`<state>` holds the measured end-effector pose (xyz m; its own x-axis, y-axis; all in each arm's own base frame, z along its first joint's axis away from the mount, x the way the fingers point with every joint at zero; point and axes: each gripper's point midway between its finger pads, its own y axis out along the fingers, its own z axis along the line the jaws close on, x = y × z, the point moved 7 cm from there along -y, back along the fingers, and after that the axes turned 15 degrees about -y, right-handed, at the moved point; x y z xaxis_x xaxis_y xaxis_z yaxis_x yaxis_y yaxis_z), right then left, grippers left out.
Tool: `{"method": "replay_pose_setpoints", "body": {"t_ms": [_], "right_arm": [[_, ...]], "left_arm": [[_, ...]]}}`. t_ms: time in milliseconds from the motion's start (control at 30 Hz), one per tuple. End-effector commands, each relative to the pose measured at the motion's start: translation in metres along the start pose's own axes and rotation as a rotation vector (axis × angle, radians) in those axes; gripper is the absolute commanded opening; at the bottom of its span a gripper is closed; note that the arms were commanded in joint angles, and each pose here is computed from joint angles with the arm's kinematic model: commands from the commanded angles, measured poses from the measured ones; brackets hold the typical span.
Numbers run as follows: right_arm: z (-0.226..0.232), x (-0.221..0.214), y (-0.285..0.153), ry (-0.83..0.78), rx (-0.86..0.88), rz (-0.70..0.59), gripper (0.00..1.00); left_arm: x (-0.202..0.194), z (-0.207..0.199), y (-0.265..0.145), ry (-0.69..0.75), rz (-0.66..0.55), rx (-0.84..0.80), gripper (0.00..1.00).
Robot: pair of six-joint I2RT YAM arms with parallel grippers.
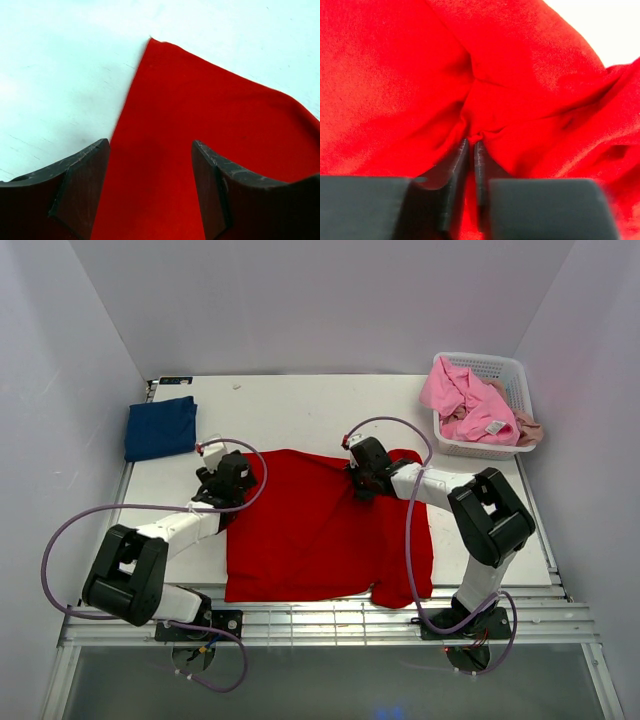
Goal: Fold and stack the t-shirts
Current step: Flatten out the tshirt
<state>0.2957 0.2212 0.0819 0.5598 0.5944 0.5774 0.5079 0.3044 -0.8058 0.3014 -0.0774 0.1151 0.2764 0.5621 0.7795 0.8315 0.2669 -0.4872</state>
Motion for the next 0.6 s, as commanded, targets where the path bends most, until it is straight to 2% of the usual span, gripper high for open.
{"method": "replay_pose_setpoints", "body": {"t_ms": [0, 33, 300, 567], "right_arm": [[-0.001, 0.008, -0.003, 0.015, -0.012, -0.041, 0.1], [-0.002, 0.009, -0.005, 0.015, -0.019, -0.043, 0.08], [-0.016, 0.03, -0.051, -0.003, -0.1, -0.089, 0.08], [-0.031, 0.044, -0.098, -0.01, -0.192, -0.16, 0.08]], "left_arm": [[0.02, 0.006, 0.005, -0.034, -0.04, 0.004, 0.77], [0.024, 0.008, 0.007, -0.035, -0.043, 0.009, 0.77], [0.053, 0.007, 0.03, -0.051, -0.066, 0.028, 0.78], [0.052, 0.006, 0.072, -0.048, -0.012, 0.056, 0.78]]}}
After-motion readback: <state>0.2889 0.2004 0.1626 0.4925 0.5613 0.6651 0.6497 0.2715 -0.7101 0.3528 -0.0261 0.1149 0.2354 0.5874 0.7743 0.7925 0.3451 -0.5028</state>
